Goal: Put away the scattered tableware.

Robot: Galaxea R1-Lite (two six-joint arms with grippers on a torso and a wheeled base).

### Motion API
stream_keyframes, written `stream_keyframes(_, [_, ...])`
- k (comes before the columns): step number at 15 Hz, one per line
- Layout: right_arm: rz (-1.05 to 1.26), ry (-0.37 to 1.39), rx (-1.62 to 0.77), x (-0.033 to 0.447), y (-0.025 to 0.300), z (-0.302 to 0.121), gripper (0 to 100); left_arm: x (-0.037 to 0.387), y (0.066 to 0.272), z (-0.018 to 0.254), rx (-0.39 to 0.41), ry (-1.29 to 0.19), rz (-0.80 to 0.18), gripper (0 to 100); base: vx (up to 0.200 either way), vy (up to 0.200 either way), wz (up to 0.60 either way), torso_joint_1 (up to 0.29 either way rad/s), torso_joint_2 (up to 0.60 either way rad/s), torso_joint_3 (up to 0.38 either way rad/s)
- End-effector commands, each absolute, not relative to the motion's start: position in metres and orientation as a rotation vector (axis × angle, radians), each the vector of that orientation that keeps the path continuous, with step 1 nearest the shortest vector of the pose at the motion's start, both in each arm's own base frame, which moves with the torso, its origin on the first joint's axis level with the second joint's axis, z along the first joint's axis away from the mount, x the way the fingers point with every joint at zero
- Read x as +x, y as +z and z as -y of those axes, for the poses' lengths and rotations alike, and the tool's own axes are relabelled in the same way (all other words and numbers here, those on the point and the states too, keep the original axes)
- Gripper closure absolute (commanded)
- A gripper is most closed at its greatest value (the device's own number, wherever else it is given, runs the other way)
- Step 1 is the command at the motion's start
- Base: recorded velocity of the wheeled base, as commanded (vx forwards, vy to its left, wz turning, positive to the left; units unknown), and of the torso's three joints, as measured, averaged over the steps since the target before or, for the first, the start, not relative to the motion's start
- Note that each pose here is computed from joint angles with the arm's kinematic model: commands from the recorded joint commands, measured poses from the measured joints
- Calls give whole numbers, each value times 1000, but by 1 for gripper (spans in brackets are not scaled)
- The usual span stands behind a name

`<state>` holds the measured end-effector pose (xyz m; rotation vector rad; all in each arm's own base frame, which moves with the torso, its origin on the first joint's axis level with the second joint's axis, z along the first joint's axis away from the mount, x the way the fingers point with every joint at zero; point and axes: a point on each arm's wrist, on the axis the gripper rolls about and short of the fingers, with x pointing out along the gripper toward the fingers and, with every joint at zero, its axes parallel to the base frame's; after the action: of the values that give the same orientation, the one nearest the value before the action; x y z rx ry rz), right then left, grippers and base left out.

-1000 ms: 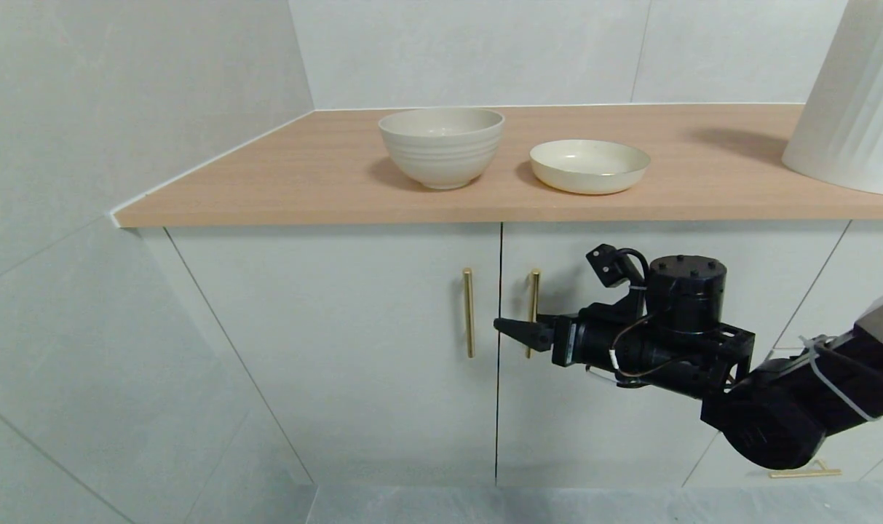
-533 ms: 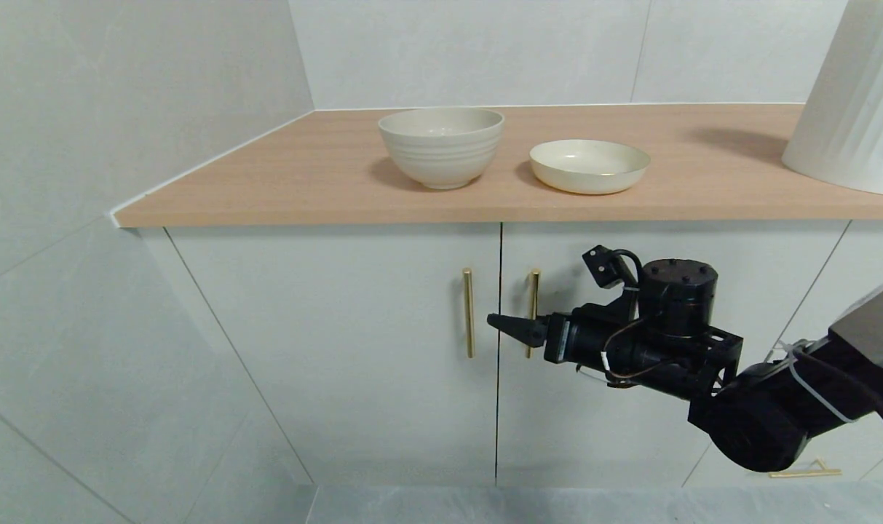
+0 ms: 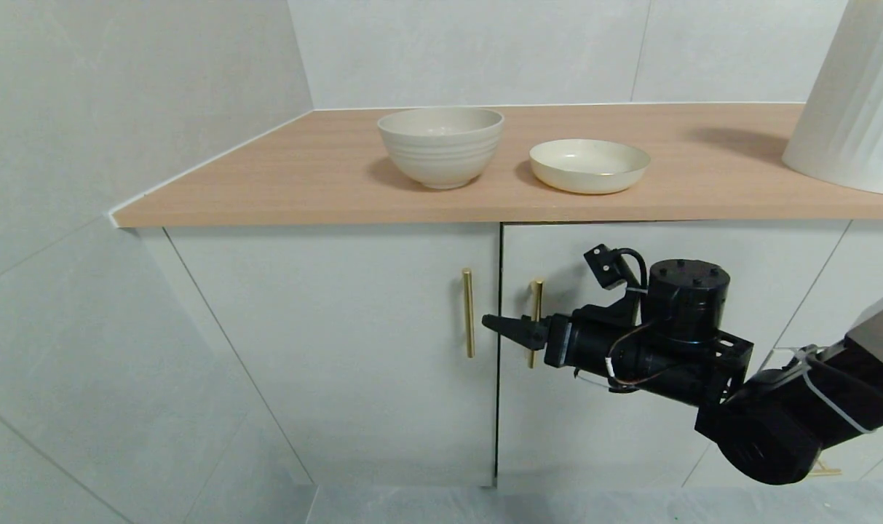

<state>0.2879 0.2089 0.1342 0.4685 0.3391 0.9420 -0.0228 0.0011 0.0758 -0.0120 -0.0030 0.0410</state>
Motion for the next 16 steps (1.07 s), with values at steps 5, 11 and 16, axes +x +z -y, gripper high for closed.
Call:
stream_keyframes(5, [-315,1093,464,241,168,-180,0,-23,76,-1,-12,41,3,0,0,0,0,0,0,0])
stream_keyframes(11, [-353,1195,454,213,175,-163,0,-23,76,-1,-11,43,2,0,0,0,0,0,0,0])
stream_keyframes(16, [-370,1197,448,203,171,-156,0,-23,76,-1,-9,41,3,0,0,0,0,0,0,0])
